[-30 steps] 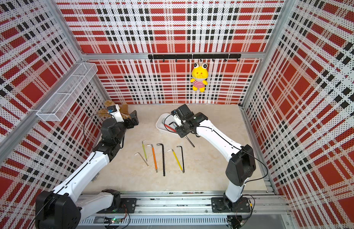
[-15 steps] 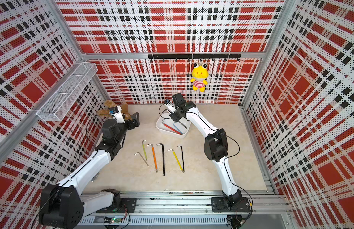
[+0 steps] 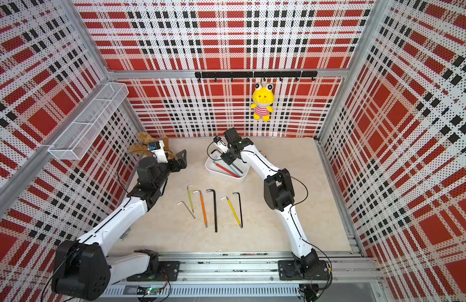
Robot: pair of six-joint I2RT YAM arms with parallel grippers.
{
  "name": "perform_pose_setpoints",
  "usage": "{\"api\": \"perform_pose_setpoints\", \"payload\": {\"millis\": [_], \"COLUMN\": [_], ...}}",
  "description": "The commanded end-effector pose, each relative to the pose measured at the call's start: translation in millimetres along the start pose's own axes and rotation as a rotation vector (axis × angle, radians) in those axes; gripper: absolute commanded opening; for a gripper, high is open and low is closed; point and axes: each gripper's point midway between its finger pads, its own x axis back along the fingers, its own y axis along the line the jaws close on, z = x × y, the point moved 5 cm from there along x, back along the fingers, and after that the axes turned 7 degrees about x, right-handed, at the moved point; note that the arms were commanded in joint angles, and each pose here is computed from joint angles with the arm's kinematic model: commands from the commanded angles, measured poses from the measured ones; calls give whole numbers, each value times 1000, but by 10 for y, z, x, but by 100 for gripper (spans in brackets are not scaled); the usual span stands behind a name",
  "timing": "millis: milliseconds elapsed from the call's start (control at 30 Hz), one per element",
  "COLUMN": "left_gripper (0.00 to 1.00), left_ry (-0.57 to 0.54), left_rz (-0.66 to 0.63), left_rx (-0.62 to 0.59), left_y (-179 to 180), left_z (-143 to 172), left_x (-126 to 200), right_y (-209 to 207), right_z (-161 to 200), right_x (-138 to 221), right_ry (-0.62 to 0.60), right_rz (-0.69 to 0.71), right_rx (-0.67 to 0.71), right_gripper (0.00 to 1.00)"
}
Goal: Put the hex key on the desktop into the storage box
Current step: Place the Allen key in the storage box.
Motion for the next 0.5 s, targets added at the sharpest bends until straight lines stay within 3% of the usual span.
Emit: {"api": "perform_pose_setpoints", "payload": {"millis": [0,467], "left_gripper": [99,99], "left_ry": [-31,-30], "left_rz": [13,21], "left_rx": [-17,-26], "left_y": [-82,-116], "left_z": [-141,-162], "left_x": [46,74], "right_y": [20,21], "right_z": [-40,233], "right_x": [-91,-494], "right_ry": [-22,68], "right_rz": [-9,12], "right_rx": [-14,-66], "right_gripper": [0,0]}}
